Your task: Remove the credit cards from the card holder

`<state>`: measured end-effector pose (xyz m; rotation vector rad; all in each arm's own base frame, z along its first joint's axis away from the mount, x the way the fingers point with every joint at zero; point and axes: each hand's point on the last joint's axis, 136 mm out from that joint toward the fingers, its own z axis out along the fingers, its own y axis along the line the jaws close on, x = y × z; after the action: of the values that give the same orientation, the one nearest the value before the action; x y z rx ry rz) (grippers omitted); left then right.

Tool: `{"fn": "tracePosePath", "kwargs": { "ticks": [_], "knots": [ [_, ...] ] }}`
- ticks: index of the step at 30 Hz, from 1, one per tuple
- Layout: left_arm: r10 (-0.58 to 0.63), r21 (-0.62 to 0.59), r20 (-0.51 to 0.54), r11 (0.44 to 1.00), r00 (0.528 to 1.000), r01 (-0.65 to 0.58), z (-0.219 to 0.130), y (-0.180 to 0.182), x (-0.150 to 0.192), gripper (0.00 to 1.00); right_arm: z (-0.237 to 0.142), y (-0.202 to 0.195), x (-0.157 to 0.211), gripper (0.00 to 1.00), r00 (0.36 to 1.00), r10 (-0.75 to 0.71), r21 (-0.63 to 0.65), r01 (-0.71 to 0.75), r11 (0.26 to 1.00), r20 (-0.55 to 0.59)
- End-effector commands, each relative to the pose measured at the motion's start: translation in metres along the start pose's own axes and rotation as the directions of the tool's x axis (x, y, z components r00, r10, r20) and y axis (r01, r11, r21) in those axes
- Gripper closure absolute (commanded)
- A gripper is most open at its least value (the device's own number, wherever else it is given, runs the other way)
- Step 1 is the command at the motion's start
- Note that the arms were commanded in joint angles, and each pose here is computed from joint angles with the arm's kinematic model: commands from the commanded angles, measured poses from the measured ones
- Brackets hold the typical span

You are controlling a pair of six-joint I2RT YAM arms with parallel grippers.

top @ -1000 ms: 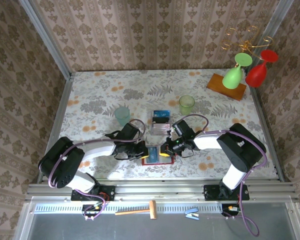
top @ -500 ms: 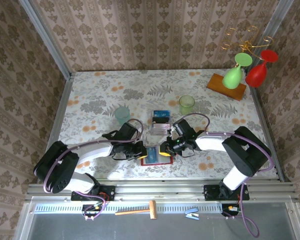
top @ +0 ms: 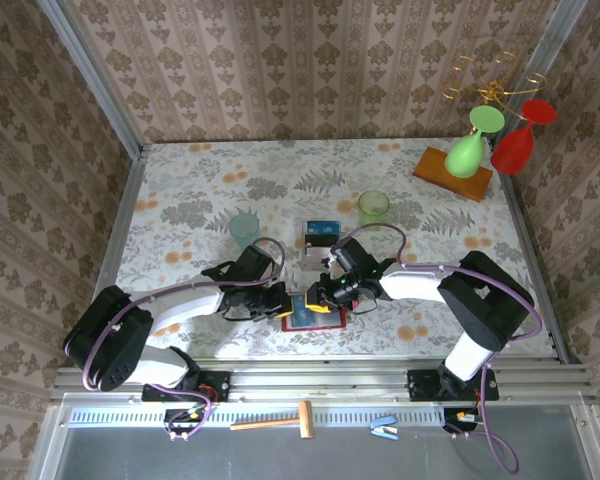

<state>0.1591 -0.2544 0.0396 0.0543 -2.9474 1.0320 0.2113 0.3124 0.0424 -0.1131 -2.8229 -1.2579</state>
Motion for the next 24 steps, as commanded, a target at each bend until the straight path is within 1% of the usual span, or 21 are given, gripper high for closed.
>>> {"fn": "tracePosePath", "kwargs": {
  "ticks": [1,12,24],
  "knots": [
    [-0.015,-0.057,-0.029,0.998,0.999,0.013,0.006,0.021,0.008,0.99,0.004,0.001,-0.004,0.76,1.000,0.011,0.024,-0.012,1.000,0.002],
    [-0.030,-0.095,-0.036,0.995,0.999,0.026,0.011,0.039,0.014,0.99,0.011,0.001,-0.002,0.74,1.000,0.011,0.036,-0.010,0.999,-0.021],
    [-0.028,-0.093,-0.032,0.995,0.999,0.025,0.009,0.038,0.013,0.99,0.008,-0.015,0.001,0.70,1.000,-0.003,0.125,0.006,0.992,-0.024]
  ]
}}
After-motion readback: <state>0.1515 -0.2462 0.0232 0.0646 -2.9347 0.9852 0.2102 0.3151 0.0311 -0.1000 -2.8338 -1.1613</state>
